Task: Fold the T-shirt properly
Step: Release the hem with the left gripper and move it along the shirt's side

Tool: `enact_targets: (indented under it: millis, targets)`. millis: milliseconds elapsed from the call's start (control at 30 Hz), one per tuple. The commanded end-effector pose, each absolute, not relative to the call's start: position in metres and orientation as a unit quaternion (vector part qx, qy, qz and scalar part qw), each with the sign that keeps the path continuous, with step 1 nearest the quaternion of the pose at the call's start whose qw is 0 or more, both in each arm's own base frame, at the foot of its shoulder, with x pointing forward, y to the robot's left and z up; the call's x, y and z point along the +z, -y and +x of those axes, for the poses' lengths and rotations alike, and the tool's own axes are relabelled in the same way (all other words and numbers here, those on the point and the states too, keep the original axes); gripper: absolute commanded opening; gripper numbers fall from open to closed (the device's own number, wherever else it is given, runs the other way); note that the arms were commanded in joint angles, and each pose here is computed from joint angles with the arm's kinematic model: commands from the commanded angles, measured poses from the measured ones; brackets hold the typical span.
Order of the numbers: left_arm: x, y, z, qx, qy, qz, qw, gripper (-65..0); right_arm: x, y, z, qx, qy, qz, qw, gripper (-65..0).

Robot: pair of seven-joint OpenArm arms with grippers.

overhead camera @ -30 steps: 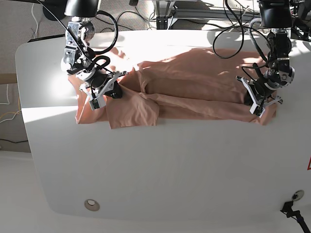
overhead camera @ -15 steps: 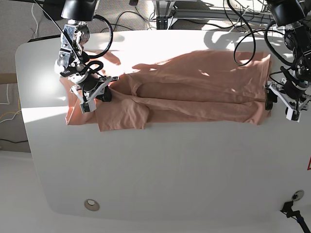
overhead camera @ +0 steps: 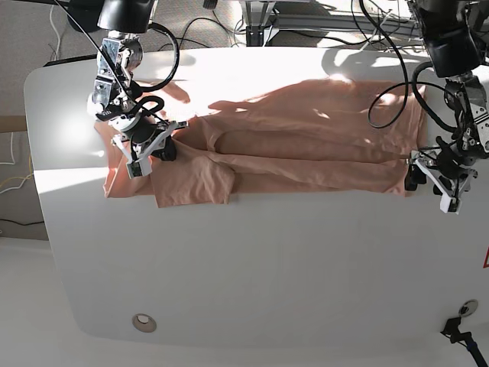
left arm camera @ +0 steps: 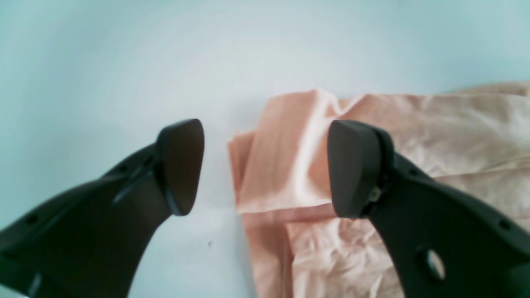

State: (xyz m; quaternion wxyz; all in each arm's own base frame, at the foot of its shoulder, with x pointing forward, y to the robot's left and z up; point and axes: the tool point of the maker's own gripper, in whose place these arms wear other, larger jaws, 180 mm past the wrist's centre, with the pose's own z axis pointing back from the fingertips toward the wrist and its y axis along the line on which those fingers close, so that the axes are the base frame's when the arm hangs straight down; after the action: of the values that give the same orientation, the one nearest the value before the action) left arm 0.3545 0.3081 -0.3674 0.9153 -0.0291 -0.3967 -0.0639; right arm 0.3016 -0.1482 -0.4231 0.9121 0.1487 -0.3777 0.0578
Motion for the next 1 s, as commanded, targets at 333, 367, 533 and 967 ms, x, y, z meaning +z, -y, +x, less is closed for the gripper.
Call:
enact_targets:
  millis: [333, 367, 533, 967]
  targets:
    - [-0.376, -0.299, 0.383, -0.068, 0.384, -0.052, 0.919, -23.4, -0.425, 0.151, 0.300, 0.063, 0.368, 0.143, 0.916, -65.0]
    - [-0.378, -0.291, 0.383, -0.080, 0.380, -0.055, 0.920, -25.6, -0.425, 0.151, 0.300, 0.062, 0.369, 0.143, 0.916, -65.0]
    - [-0.381, -0.268, 0.389, -0.114, 0.396, -0.066, 0.909, -46.6, -0.424, 0.152, 0.300, 0.060, 0.370, 0.143, 0.916, -65.0]
    - [-0.379, -0.277, 0.386, -0.115, 0.396, -0.058, 0.909, -65.0, -0.423, 0.152, 0.301, 0.060, 0.371, 0.143, 0.916, -65.0]
